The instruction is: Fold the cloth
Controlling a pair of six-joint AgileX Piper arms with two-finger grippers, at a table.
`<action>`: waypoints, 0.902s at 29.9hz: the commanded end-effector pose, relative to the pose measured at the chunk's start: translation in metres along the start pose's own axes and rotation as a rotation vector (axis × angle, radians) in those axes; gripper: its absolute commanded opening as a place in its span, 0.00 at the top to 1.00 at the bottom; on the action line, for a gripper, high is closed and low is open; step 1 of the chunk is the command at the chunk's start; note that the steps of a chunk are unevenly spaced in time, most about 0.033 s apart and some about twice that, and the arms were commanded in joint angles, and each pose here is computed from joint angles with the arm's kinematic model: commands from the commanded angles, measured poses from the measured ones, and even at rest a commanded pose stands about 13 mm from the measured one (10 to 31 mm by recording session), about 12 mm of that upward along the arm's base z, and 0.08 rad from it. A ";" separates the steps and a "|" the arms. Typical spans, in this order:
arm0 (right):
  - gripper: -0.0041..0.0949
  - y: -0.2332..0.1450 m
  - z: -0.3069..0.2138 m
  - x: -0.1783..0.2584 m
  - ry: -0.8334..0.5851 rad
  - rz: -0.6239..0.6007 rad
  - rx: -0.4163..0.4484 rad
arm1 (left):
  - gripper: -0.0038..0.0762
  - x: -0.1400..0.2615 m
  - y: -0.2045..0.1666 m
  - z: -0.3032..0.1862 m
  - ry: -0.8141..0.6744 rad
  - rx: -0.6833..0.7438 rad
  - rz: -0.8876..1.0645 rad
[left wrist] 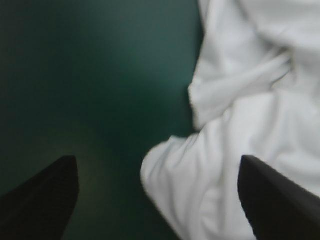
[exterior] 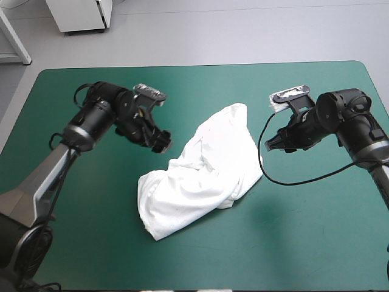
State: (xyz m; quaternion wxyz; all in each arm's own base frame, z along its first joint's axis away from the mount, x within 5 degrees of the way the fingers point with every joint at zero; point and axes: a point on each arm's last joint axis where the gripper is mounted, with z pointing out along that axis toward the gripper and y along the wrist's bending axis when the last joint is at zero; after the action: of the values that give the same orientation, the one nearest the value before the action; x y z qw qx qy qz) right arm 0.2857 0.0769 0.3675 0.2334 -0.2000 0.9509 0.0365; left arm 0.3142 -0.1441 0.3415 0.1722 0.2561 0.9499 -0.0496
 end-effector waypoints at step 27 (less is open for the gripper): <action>0.54 0.001 0.006 -0.011 -0.055 0.006 -0.037 | 0.72 0.094 -0.004 0.077 0.191 0.201 -0.117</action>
State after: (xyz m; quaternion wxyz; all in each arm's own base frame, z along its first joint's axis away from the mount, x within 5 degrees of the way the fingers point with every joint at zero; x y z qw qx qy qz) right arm 0.2992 0.0841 0.3509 0.2150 -0.1993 0.9544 0.0565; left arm 0.2589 -0.1132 0.2225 0.0186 0.2174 0.9703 -0.1041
